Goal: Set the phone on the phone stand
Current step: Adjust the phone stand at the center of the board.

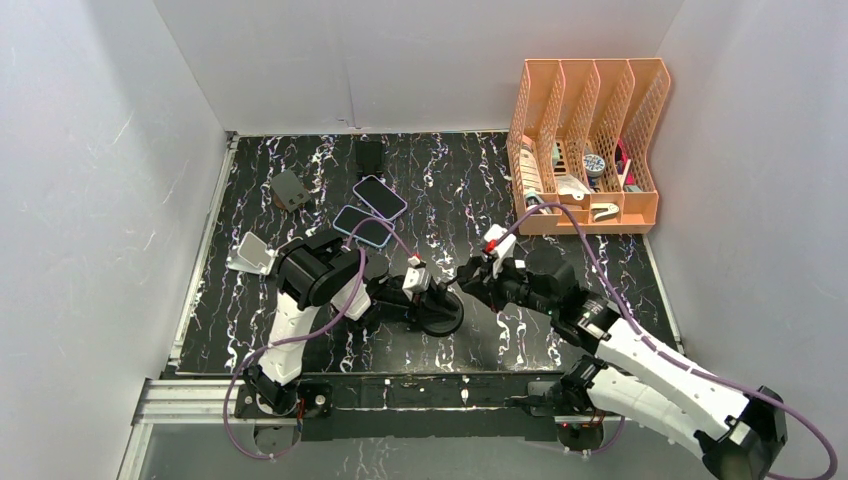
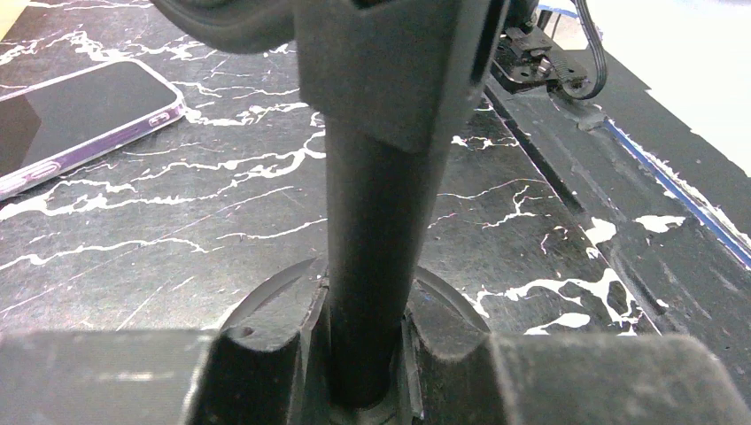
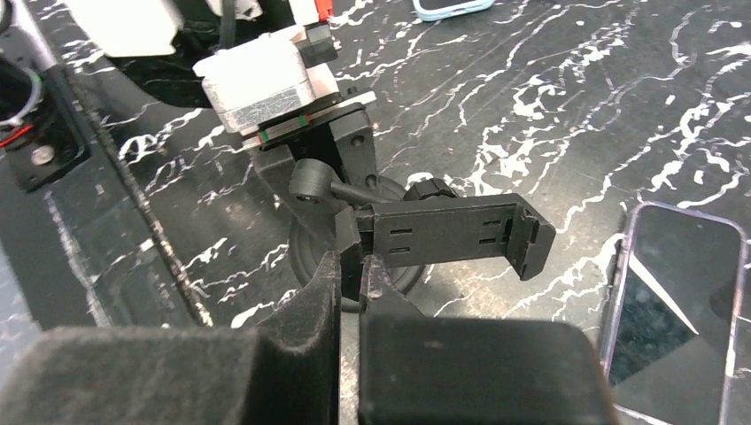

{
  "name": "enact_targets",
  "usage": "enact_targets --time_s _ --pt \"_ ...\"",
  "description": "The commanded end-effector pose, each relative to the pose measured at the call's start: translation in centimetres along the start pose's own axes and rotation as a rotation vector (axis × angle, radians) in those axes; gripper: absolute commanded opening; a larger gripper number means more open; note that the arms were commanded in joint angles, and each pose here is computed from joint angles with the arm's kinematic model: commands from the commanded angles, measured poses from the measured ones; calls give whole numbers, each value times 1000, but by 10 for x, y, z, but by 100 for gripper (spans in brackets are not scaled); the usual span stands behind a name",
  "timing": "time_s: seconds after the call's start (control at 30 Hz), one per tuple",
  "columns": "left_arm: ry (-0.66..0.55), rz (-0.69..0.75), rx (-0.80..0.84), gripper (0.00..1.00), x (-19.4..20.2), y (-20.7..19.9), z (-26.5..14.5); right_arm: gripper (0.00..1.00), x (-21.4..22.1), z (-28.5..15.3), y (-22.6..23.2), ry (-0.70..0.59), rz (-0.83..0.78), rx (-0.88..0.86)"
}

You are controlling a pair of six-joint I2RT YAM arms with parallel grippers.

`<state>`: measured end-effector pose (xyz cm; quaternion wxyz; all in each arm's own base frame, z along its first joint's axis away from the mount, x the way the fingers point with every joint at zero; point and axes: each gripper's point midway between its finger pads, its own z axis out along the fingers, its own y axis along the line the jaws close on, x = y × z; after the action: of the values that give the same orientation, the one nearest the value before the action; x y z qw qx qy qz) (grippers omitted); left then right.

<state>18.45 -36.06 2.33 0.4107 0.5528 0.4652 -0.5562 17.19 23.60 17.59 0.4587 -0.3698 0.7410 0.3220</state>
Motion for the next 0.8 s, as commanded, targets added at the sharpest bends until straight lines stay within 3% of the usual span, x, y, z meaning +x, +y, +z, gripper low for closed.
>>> enact_targets --time_s 0.0,0.27,0.53,0.77 --pt "-14 -213 -435 0 35 61 -43 1 -23 2 7 -107 7 75" --pt "-69 -227 -756 0 24 109 -71 1 -12 14 36 -93 -19 214" --pt "-45 -238 -1025 0 30 127 -111 1 -13 12 90 -137 -71 149" --pt "-34 -258 -1071 0 33 135 -115 1 -13 25 124 -153 -110 101"
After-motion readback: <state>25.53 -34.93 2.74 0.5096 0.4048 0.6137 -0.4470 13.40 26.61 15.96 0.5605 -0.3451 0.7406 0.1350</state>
